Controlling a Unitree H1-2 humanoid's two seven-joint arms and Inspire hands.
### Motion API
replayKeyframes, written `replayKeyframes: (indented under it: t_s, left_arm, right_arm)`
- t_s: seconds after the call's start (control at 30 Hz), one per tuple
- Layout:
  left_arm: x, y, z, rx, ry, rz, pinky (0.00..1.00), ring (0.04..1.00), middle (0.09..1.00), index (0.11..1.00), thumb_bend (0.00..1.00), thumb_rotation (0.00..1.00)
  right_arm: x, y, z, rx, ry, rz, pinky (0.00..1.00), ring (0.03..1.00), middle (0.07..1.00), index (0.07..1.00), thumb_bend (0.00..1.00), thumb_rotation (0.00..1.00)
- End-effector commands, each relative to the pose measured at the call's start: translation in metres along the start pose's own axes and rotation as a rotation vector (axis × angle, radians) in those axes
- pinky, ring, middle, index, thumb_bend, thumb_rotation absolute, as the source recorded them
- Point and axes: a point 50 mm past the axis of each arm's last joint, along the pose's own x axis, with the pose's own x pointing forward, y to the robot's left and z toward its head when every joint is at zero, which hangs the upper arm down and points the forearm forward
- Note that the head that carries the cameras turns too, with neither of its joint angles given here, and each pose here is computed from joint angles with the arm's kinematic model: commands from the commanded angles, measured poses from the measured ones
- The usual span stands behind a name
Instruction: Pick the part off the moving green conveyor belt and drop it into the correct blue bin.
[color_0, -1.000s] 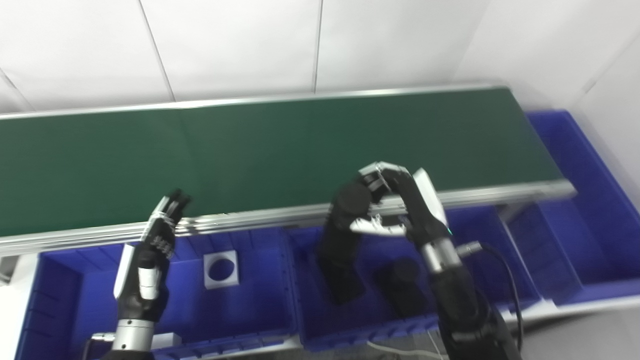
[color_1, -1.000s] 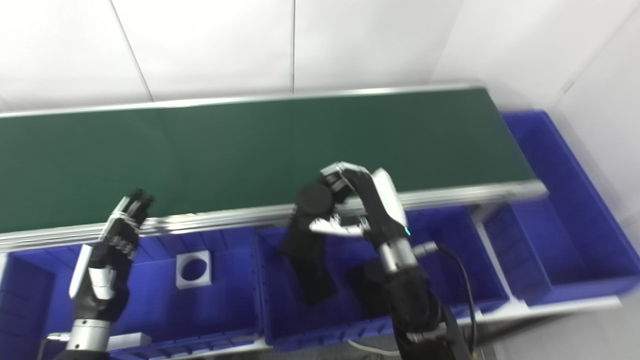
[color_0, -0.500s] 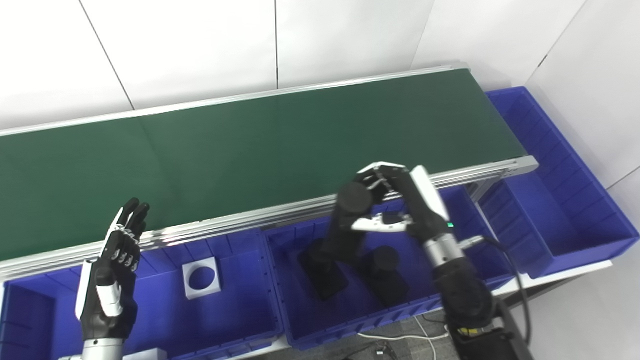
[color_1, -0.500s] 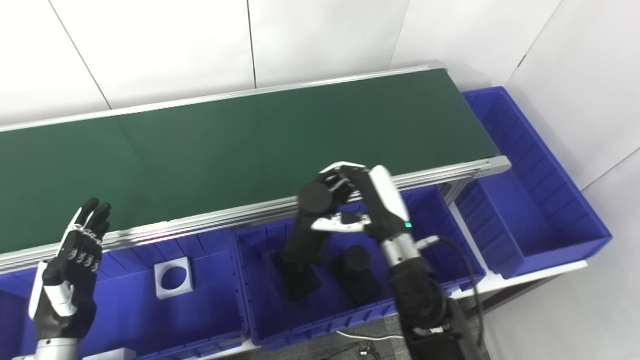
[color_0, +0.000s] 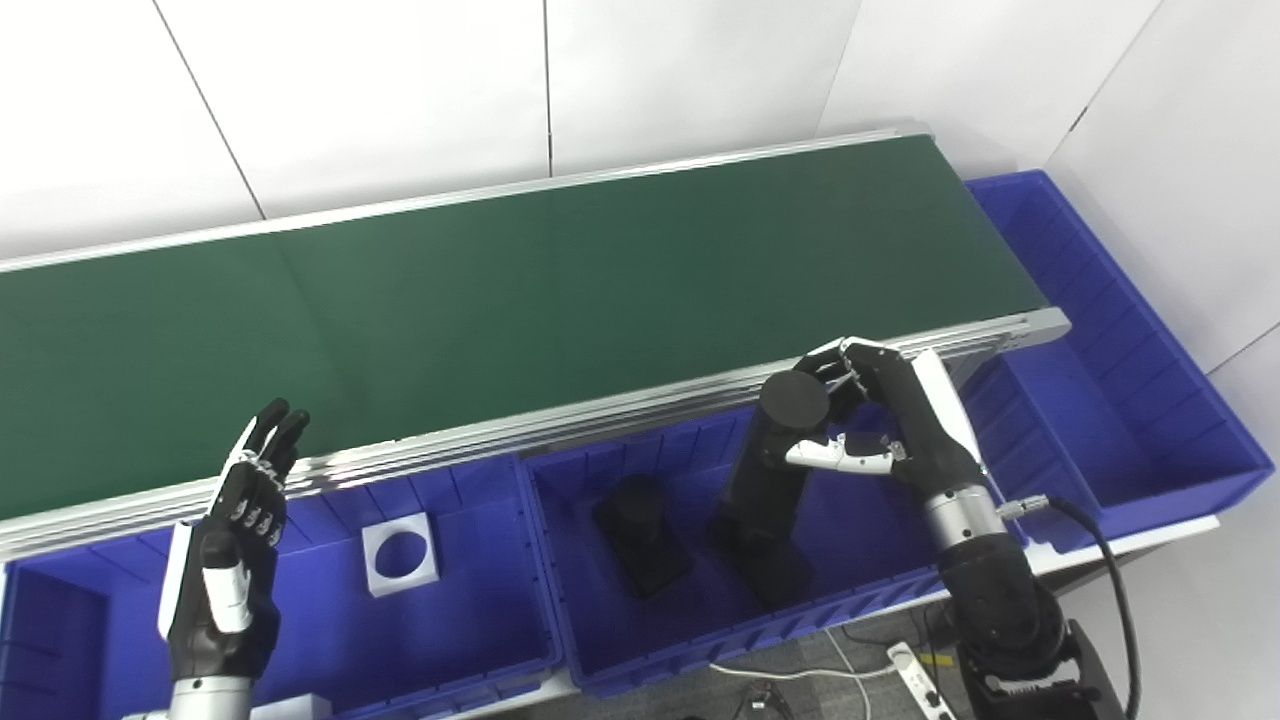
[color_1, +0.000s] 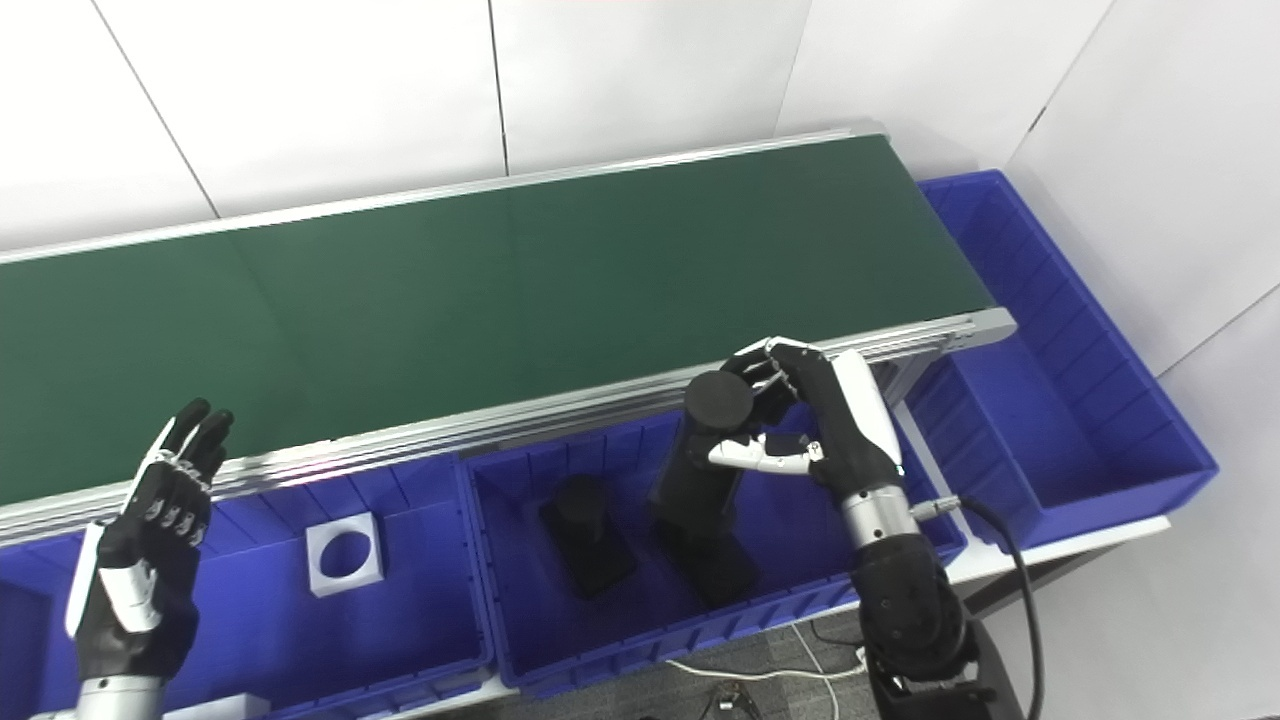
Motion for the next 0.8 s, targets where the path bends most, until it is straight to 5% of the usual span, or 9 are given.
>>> replayKeyframes:
  t_s: [0.0,0.77]
  left_arm:
    - [0.005,0.000,0.012,0.022,-0.060,-0.007,0.98,0.951,0.898,0.903,0.87,1.00]
    - [0.007,-0.007,0.012,0.033,-0.107,-0.017,0.94,0.937,0.897,0.925,0.84,1.00]
  right_arm:
    - [0.002,-0.004,0.007,-0.022,-0.050,-0.020,0.32,0.383,0.507,0.531,0.51,0.00]
    - [-0.018,0.024,0.003,-0.026,-0.079,0.099,0.36,0.406,0.492,0.527,0.51,0.00]
